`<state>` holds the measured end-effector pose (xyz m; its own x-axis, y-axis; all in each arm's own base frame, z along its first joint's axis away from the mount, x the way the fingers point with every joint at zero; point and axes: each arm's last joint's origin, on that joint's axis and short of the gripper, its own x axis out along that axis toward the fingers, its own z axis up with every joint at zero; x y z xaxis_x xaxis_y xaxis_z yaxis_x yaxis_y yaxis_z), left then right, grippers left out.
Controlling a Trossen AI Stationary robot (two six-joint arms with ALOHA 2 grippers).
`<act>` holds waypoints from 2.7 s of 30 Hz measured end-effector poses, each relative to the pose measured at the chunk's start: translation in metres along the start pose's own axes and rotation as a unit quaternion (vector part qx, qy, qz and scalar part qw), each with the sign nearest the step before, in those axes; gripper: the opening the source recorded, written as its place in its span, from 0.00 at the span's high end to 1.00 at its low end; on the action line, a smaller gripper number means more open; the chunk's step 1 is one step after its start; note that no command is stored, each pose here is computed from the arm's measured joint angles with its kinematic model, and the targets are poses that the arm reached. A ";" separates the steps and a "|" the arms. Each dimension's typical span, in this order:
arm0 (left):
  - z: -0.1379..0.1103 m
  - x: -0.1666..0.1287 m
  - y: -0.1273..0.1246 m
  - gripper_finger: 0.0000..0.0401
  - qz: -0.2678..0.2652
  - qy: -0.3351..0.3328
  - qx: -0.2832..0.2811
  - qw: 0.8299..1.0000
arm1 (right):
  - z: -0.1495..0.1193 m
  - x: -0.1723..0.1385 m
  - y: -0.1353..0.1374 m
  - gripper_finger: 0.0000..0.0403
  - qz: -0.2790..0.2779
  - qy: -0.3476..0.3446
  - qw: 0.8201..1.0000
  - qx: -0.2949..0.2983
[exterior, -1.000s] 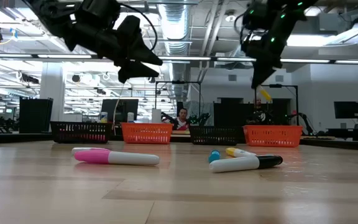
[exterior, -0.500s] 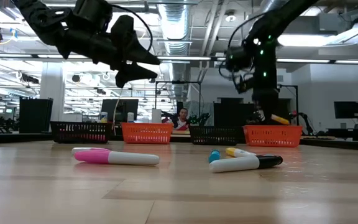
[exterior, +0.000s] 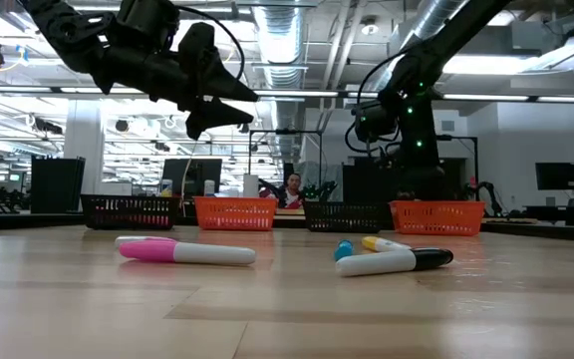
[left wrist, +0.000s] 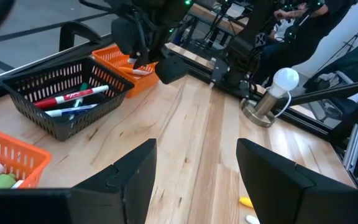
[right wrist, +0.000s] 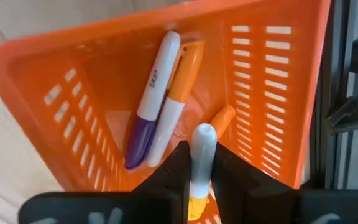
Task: Pick & Place Markers
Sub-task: Put the small yellow highlighter pen into the right orange bin
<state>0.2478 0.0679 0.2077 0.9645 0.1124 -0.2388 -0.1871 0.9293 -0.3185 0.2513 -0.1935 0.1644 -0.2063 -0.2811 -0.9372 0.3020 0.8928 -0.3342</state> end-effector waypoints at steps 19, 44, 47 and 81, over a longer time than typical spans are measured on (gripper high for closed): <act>0.000 0.000 0.000 0.45 0.000 0.000 0.000 1.000 | 0.003 -0.001 0.002 0.86 0.045 -0.026 0.999 -0.018; -0.001 0.000 0.000 0.45 0.001 0.002 0.000 1.000 | -0.029 -0.113 -0.011 0.76 0.016 -0.212 0.974 0.083; -0.001 0.000 0.000 0.45 0.001 0.003 0.000 1.000 | -0.052 -0.148 -0.002 0.76 0.067 -0.286 0.952 0.091; -0.002 0.000 -0.003 0.45 -0.038 0.013 0.011 0.999 | -0.089 -0.224 0.180 0.76 0.321 -0.349 0.880 0.004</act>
<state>0.2483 0.0644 0.2072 0.9706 0.0326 -0.2386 -0.1092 0.9426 -0.3156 0.2688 0.0617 0.3225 0.6311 0.1309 -0.7645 0.1541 0.9448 0.2890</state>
